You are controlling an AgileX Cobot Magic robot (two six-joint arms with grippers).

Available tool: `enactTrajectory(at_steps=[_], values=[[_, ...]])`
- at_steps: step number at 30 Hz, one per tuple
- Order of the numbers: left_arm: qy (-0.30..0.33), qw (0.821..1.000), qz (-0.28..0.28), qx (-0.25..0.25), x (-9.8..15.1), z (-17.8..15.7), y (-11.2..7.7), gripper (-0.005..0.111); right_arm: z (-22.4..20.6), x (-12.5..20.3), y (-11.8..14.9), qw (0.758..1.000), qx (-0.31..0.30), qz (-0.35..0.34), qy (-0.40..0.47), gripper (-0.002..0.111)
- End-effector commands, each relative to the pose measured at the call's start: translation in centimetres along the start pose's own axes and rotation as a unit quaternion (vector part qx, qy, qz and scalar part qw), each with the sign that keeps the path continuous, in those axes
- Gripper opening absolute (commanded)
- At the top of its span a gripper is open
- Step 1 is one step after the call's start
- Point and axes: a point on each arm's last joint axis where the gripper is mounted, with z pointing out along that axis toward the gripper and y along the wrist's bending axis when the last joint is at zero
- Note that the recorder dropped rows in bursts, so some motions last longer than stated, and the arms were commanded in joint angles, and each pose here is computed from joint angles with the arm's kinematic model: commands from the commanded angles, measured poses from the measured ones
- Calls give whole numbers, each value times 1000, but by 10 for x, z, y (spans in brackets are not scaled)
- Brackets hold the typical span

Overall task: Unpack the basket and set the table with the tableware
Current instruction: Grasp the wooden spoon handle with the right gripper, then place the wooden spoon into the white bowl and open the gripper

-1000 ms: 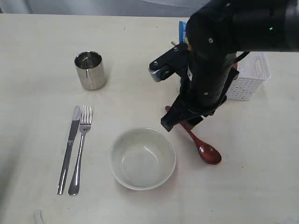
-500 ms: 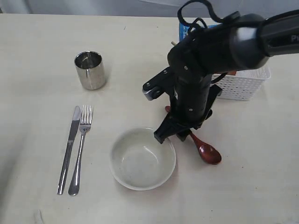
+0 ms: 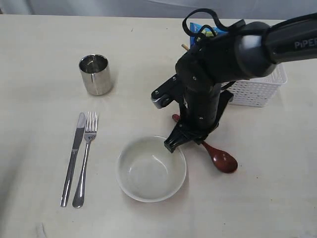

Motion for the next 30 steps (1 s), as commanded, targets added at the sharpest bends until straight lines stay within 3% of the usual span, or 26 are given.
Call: enactTrajectory(at_steps=[1, 7, 12, 16, 19, 25, 30], values=[[-4, 1000, -2, 3, 0, 0, 0, 0, -1, 3, -4, 1000, 17, -10, 17, 0], [-4, 1000, -2, 3, 0, 0, 0, 0, -24, 6, -8, 1000, 17, -2, -9, 0], [-4, 1000, -2, 3, 0, 0, 0, 0, -78, 14, -11, 994, -9, 33, -100, 0], [-4, 1000, -2, 3, 0, 0, 0, 0, -114, 15, 8, 967, -149, 99, -182, 0], [-4, 1000, -2, 3, 0, 0, 0, 0, -119, 10, 24, 948, -225, 99, -201, 0], [-4, 1000, -2, 3, 0, 0, 0, 0, -108, 4, 60, 953, -227, 52, -194, 0], [-4, 1000, -2, 3, 0, 0, 0, 0, -95, 0, 69, 957, -221, 30, -185, 0]])
